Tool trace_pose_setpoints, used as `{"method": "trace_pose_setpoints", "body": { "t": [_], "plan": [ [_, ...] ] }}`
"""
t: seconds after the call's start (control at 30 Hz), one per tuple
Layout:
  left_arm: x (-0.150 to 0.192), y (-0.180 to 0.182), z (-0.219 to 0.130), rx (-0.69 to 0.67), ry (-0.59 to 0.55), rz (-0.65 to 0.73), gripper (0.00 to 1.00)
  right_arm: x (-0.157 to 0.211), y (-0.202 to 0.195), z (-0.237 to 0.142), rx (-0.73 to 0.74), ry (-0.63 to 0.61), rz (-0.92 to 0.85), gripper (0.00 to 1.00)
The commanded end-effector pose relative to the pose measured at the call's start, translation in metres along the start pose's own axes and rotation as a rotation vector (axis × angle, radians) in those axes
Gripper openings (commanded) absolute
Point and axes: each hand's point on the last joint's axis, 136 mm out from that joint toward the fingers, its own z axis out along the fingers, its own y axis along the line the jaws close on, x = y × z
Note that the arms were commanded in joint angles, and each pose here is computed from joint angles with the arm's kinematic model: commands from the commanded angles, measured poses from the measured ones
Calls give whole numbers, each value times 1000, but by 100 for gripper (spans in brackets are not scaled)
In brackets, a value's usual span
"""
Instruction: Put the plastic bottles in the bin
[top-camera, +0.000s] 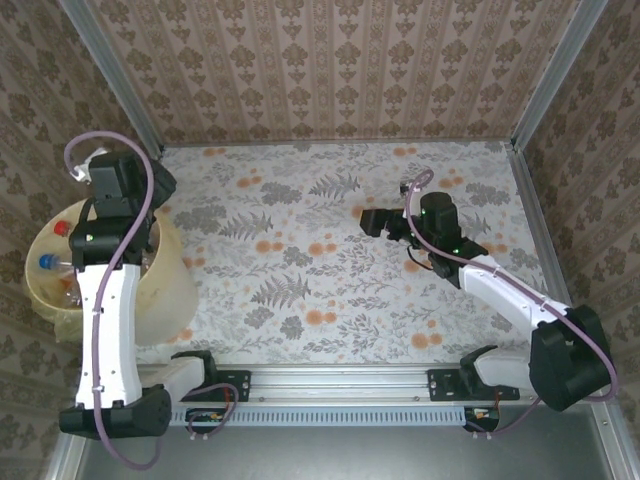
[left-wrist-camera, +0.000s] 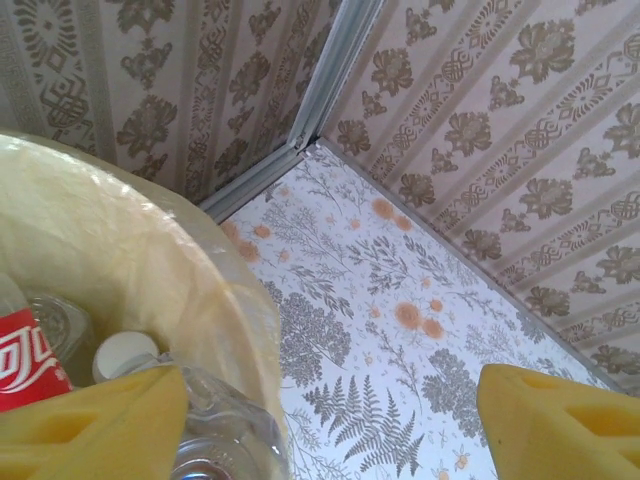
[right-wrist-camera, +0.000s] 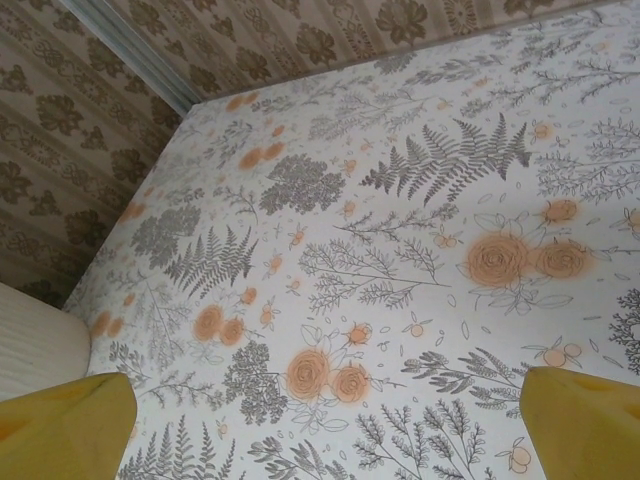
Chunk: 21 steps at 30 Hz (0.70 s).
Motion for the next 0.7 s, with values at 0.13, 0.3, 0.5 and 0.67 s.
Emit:
{"method": "trace_pose_setpoints", "body": {
  "t": [0.13,0.3,0.5,0.67],
  "plan": [
    [45,31,14,-84,182,15,76,-6,5,3,-13,-22,-2,100],
    [52,52,24,-163,216,13,79,-3,3,4,-13,-18,11,100],
    [65,54,35,-130,271,-22,78,-1,3,2,-9,-19,8,100],
    [65,51,34,-117,289,-19,78,-1,3,1,-10,-18,6,100]
  ]
}}
